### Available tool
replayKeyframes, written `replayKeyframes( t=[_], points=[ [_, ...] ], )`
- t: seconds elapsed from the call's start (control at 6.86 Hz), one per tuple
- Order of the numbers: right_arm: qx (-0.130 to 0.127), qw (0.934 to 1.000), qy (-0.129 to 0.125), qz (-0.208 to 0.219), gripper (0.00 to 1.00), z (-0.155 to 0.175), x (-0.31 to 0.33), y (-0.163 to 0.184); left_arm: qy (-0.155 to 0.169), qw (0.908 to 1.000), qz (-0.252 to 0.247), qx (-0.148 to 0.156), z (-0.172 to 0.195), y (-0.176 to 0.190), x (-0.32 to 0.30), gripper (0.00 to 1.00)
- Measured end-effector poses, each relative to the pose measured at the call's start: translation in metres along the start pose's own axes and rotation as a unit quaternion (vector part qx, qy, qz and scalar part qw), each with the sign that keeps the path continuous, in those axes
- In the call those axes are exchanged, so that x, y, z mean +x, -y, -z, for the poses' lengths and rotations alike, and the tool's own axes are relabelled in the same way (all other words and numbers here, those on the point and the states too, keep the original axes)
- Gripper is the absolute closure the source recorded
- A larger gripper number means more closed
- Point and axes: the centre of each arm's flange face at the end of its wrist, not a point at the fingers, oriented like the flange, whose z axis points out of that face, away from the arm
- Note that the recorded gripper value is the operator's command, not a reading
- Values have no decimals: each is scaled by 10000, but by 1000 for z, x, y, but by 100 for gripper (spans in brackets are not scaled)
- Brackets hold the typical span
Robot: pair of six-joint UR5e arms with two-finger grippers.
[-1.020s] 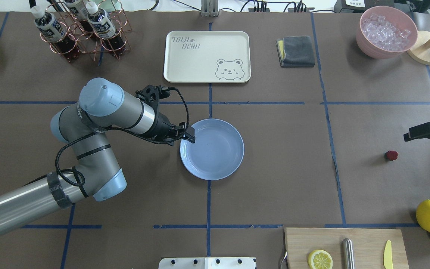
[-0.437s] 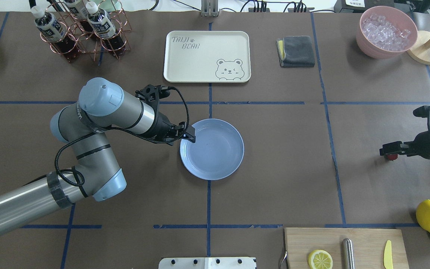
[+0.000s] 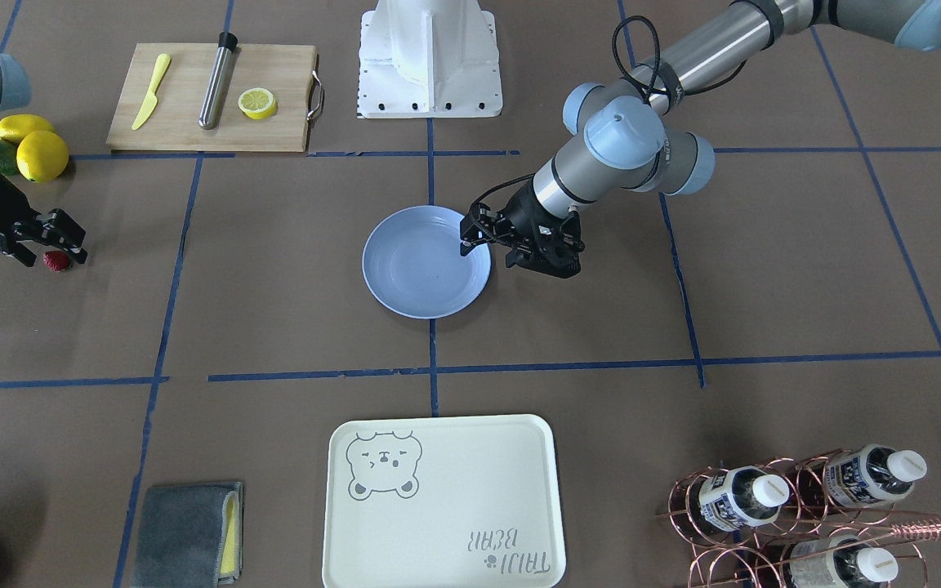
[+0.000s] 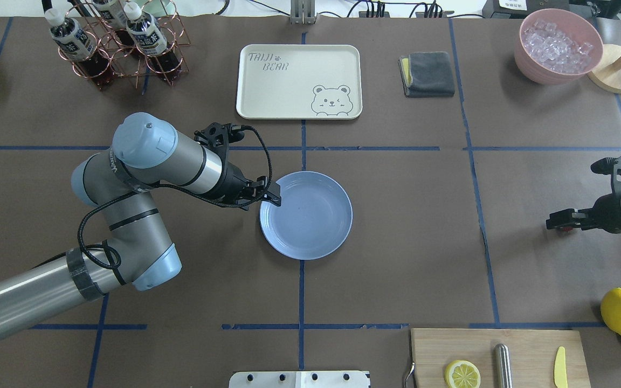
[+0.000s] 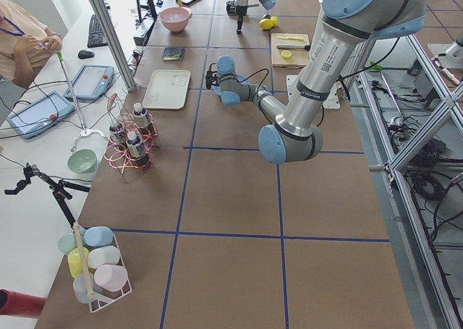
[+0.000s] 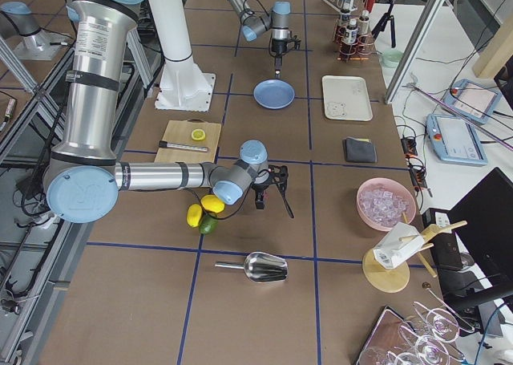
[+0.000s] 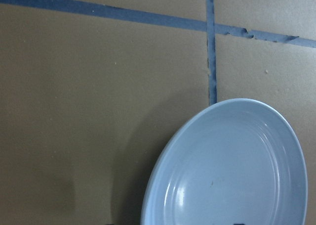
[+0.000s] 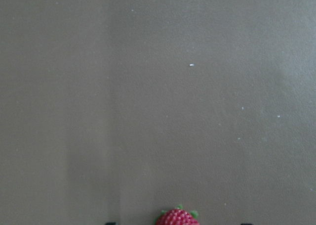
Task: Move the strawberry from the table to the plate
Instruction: 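Hold the plate with the left gripper while the right gripper grasps the red strawberry, then raise the left gripper off the plate while the right carries the strawberry over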
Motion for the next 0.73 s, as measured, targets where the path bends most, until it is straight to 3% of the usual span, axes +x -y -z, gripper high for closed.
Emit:
replayKeyframes(
  t=[0.15, 0.44, 0.73],
  points=[
    [-3, 10000, -13, -8, 100, -1, 1, 0, -4, 10000, -2, 1, 0, 0, 0, 16],
    [-9, 10000, 1, -6, 100, 2, 2, -2, -26, 10000, -5, 6, 2, -1, 2, 16],
    [86, 9997, 211, -37, 100, 23, -21, 0, -134, 9999, -35, 58, 18, -4, 7, 16]
  ],
)
